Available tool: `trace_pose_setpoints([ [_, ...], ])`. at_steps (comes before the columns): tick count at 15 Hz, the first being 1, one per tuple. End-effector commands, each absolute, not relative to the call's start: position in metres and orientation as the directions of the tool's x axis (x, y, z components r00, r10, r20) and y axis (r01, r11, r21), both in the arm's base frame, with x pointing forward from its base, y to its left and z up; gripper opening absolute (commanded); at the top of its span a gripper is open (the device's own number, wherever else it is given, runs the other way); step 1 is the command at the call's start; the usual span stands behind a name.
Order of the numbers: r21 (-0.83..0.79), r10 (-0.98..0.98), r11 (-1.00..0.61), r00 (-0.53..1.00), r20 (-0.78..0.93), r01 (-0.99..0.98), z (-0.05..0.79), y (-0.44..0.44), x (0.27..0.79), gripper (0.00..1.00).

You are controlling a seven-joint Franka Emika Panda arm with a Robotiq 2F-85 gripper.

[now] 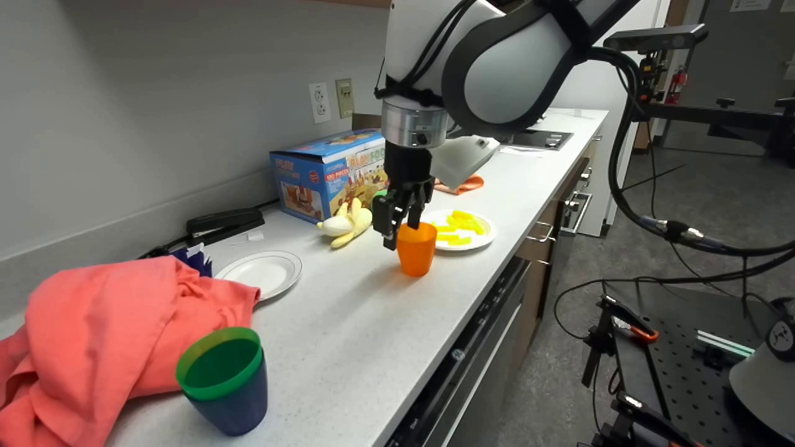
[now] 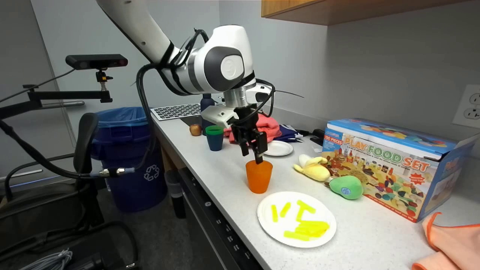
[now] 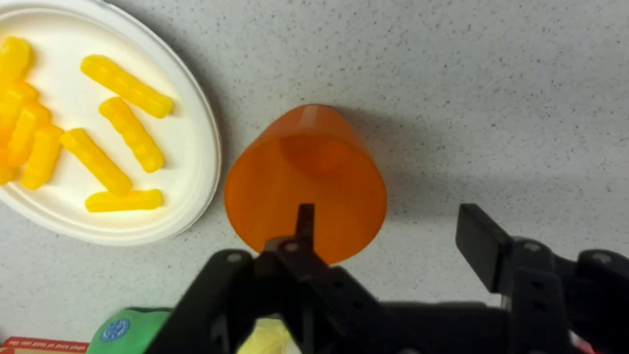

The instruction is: Transfer the chips onto the plate from the orange cup.

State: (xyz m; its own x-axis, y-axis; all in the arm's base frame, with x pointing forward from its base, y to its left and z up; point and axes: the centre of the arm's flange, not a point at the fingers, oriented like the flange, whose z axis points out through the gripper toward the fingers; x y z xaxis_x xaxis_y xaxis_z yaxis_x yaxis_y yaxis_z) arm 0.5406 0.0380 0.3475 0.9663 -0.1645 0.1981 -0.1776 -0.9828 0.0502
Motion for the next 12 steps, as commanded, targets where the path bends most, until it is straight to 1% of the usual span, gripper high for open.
trace_pose_setpoints([
  [1, 0.065, -0.156, -0.983, 0.967, 0.199, -0.172, 0.377, 0.049, 0.532, 1.00],
  [7, 0.032, -0.162, -0.985, 0.970, 0.181, -0.170, 0.429, 0.059, 0.511, 1.00],
  [9, 0.024, -0.209, -0.976, 0.957, 0.204, -0.218, 0.444, 0.062, 0.504, 1.00],
  [10, 0.038, -0.174, -0.982, 0.965, 0.194, -0.185, 0.423, 0.058, 0.515, 1.00],
  [12, 0.032, -0.186, -0.980, 0.960, 0.209, -0.197, 0.436, 0.060, 0.511, 1.00],
])
